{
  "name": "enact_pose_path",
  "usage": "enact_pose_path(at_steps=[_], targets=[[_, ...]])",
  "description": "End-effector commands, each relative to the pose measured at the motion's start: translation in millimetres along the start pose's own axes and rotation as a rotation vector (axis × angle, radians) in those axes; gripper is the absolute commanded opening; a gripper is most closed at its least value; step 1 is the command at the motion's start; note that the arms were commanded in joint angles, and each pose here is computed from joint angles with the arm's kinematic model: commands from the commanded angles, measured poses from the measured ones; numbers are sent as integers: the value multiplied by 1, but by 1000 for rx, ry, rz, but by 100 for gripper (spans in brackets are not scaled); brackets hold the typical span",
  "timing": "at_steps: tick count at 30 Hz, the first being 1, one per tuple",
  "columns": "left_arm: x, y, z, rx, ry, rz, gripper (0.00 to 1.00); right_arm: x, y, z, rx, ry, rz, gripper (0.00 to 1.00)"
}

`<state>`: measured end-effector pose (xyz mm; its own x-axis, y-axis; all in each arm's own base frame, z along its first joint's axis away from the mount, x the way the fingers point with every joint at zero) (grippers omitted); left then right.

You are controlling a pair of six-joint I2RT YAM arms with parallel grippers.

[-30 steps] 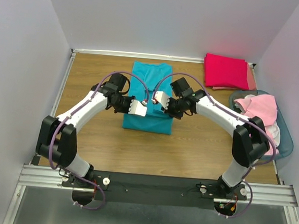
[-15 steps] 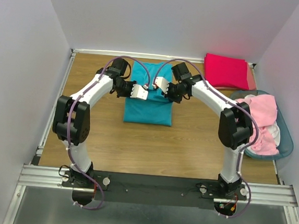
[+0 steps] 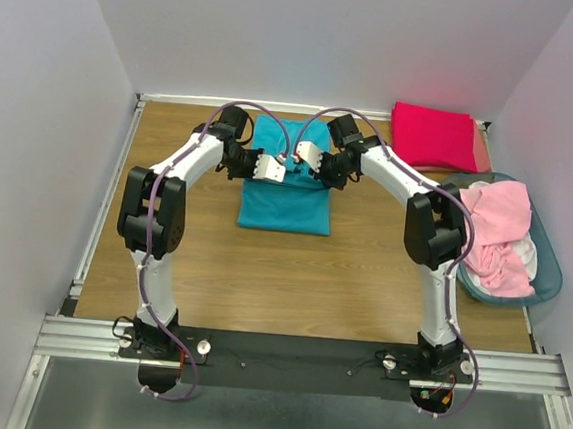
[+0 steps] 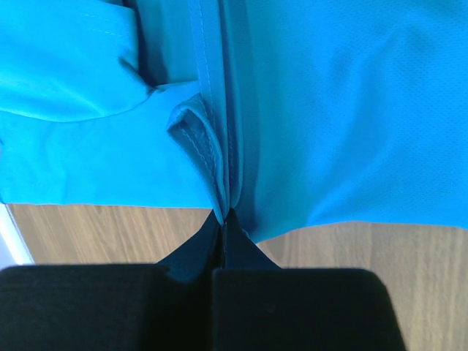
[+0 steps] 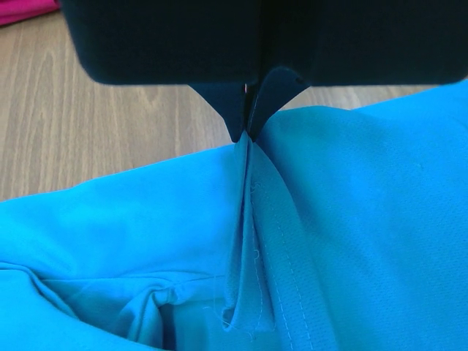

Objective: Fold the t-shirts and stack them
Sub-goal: Fold the folded rectangular tshirt in 1/3 of the way

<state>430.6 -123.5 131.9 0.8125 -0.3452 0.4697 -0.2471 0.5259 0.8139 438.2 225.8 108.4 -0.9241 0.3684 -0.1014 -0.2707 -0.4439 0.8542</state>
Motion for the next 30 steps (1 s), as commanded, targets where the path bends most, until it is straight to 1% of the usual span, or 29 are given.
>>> enact_pose_path(at_steps=[1, 5, 6, 7, 8, 9, 10, 11, 12, 13, 14, 15, 16, 17, 19, 21, 23, 24, 25, 26, 27, 28, 30], targets=[[14, 0, -5, -12, -19, 29, 0, -8, -3, 0, 4, 3, 11, 1], [15, -7, -10, -7, -19, 20, 0, -15, -8, -2, 7, 1, 4, 1], [17, -8, -12, -5, -19, 26, 2, -15, -12, -5, 17, -1, 6, 1], [16, -10, -13, -3, -15, 24, 8, -16, -13, -6, 21, -5, 2, 3], [18, -11, -14, -2, -8, 31, 16, -19, -13, -6, 27, -5, -11, 7], [19, -11, -15, 1, 3, 39, 28, -20, -13, -5, 28, -22, -20, 21], [22, -9, -16, 2, 11, 51, 32, -22, -15, -5, 34, -34, -31, 28], [24, -8, -18, 4, 18, 63, 34, -24, -13, -3, 27, -46, -39, 34], [32, -1, -19, 6, 17, 89, 40, -31, -6, 6, 3, -56, -65, 38], [35, 5, -19, 4, 34, 107, 43, -35, -1, 9, -11, -96, -80, 47], [40, 12, -20, 1, 45, 128, 50, -40, 6, 14, -34, -118, -95, 50], [51, 27, -17, -11, 44, 175, 51, -47, 17, 24, -76, -171, -118, 51], [54, 35, -15, -21, 71, 194, 52, -50, 24, 29, -100, -202, -129, 52], [59, 49, -9, -33, 80, 228, 52, -52, 38, 38, -146, -259, -134, 56], [58, 61, -1, -79, 114, 255, 53, -51, 52, 47, -188, -312, -137, 57], [46, 68, 6, -97, 169, 266, 53, -45, 71, 57, -243, -390, -119, 57], [36, 69, 13, -126, 216, 272, 53, -35, 75, 51, -244, -446, -80, 57], [24, 68, 18, -149, 283, 261, 53, -26, 84, 55, -269, -497, -44, 55], [17, 67, 25, -198, 318, 247, 52, -18, 85, 54, -270, -526, -13, 54], [4, 63, 30, -231, 404, 220, 51, -2, 76, 44, -247, -588, 68, 51], [-2, 59, 35, -264, 447, 200, 51, 6, 80, 44, -252, -618, 105, 50], [-6, 57, 42, -322, 483, 183, 51, 17, 72, 35, -225, -655, 152, 48], [-23, 47, 48, -380, 609, 140, 51, 31, 67, 34, -224, -717, 252, 45]])
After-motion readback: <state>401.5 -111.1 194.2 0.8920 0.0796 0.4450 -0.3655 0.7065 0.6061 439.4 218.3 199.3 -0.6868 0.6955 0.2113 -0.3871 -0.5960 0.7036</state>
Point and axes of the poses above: each gripper's point midway between its finger pads, its own y axis back along the fingers, its own x axis along the line the jaws close on, z = x × y, the point moved 6 cm from there along y, back along the fingers, and after that the axes turned 15 degrees about -y, right-handed, at the moved point
